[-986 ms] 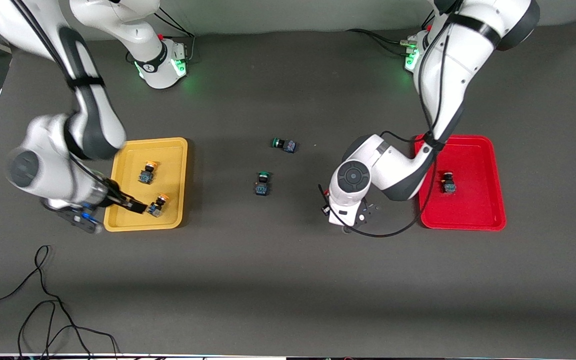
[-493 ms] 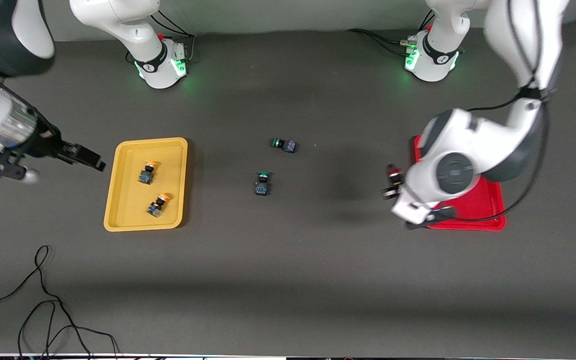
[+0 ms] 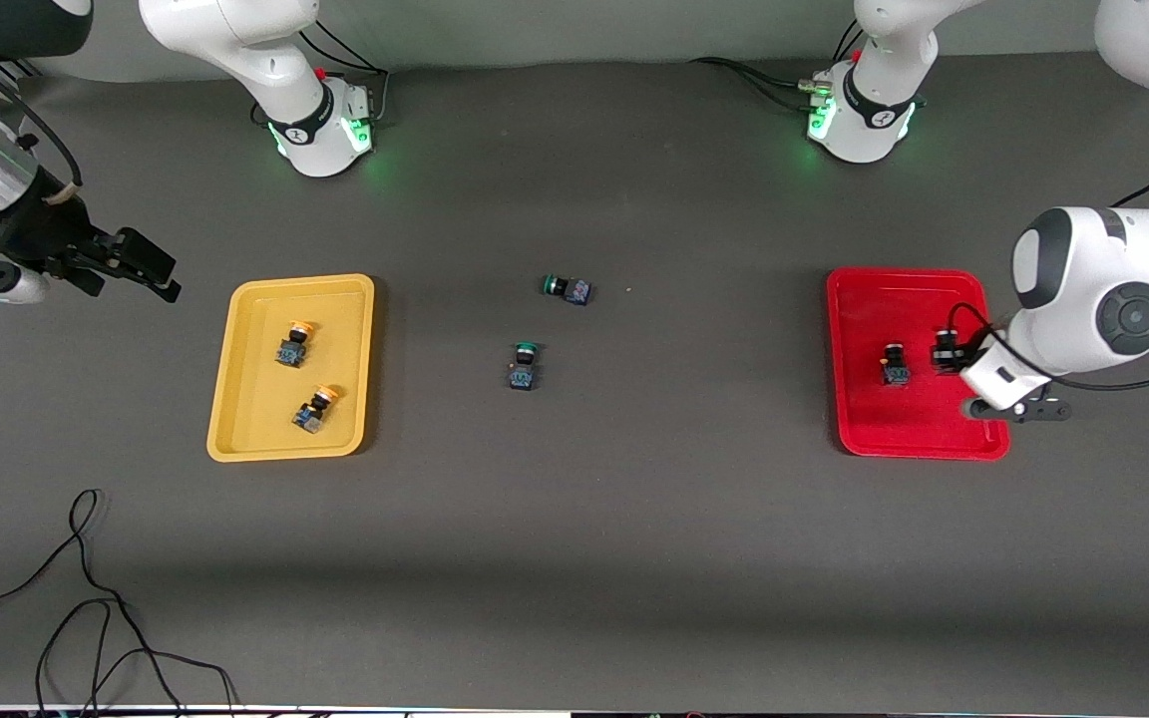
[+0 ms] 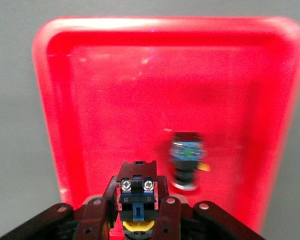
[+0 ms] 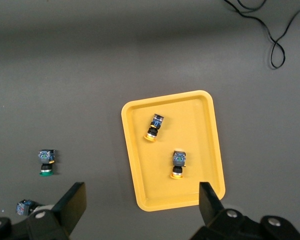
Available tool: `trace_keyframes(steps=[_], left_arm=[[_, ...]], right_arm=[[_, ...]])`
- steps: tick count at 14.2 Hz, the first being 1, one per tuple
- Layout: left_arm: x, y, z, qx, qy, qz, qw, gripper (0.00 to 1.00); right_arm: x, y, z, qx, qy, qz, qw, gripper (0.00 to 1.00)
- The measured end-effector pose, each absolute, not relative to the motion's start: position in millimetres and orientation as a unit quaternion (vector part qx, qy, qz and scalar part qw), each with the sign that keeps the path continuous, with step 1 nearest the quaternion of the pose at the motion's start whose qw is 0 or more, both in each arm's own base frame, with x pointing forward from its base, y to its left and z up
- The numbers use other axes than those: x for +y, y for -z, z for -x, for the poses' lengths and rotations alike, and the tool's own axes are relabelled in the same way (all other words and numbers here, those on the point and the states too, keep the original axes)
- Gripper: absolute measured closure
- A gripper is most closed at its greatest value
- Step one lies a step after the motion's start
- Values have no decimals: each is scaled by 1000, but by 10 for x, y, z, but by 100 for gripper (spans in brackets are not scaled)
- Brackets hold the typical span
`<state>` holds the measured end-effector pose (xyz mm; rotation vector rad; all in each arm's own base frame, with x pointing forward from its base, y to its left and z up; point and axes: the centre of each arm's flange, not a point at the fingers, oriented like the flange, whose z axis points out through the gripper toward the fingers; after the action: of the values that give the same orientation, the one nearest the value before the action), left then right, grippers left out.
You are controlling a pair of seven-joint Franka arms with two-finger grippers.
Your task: Place red and yellow buttons in trays
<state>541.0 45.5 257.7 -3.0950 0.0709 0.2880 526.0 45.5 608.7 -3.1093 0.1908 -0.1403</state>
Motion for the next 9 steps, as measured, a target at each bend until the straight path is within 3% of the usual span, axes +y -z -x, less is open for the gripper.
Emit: trace_keyframes(steps=[4, 6, 9], left_arm=[[545, -2191, -5315, 52, -100, 993, 27, 63], [555, -2224, -5341, 55, -99, 993, 31, 47], [626, -2551, -5482, 50, -119, 990, 48, 13]], right_arm=[[426, -6007, -5526, 46, 35, 998, 22, 0], [411, -5911, -5699, 42, 23, 999, 27, 0], [443, -5838, -5782, 38, 10, 999, 25, 0]])
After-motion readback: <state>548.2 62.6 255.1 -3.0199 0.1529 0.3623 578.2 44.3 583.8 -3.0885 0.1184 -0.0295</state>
